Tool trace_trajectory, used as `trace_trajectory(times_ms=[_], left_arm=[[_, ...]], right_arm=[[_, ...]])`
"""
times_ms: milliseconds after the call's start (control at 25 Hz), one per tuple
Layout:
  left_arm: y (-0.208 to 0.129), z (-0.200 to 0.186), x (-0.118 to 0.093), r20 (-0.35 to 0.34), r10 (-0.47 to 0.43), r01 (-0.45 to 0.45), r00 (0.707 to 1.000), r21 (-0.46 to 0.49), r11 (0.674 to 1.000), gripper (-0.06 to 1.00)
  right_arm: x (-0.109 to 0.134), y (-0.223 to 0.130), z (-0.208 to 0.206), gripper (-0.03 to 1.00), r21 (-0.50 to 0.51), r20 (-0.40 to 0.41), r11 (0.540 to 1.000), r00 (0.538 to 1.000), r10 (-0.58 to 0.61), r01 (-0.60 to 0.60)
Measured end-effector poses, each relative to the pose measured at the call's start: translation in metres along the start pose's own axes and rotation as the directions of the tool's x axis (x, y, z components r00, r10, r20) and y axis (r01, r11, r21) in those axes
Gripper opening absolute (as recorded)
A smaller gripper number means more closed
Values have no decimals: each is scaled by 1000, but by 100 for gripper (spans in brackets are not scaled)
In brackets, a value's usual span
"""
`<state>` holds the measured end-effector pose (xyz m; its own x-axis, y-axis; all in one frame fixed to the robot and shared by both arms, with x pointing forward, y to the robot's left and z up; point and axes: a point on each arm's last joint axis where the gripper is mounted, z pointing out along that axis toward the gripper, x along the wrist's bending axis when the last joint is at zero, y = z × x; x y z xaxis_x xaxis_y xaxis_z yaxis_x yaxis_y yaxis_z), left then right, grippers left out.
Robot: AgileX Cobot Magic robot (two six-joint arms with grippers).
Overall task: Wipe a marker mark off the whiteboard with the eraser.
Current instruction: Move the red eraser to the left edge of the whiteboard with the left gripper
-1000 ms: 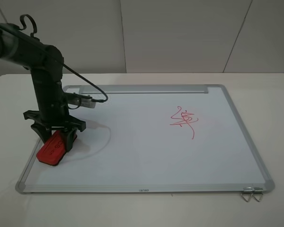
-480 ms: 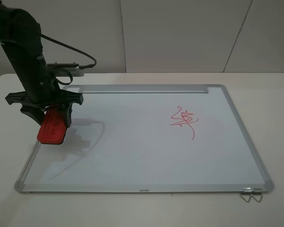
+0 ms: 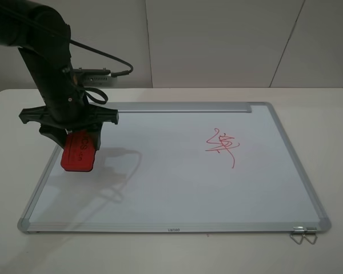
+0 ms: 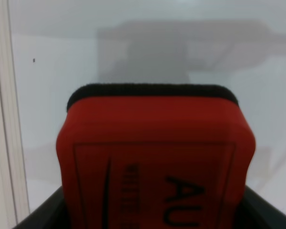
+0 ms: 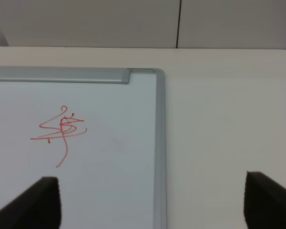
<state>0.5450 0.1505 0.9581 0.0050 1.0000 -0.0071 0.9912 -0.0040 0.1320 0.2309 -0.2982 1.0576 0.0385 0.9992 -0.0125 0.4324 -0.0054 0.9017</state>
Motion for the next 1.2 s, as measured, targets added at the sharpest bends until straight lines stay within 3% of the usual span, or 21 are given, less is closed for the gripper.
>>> trace_trajectory(times_ms=[760, 1200], left_arm=[[-50, 53, 20, -26, 14, -13, 1000, 48, 999, 58], [-49, 54, 21, -38, 37, -36, 999, 24, 999, 58]], right_arm=[[0, 0, 0, 69, 0, 0, 1000, 1000, 0, 0], [0, 0, 0, 69, 0, 0, 1000, 1000, 0, 0]])
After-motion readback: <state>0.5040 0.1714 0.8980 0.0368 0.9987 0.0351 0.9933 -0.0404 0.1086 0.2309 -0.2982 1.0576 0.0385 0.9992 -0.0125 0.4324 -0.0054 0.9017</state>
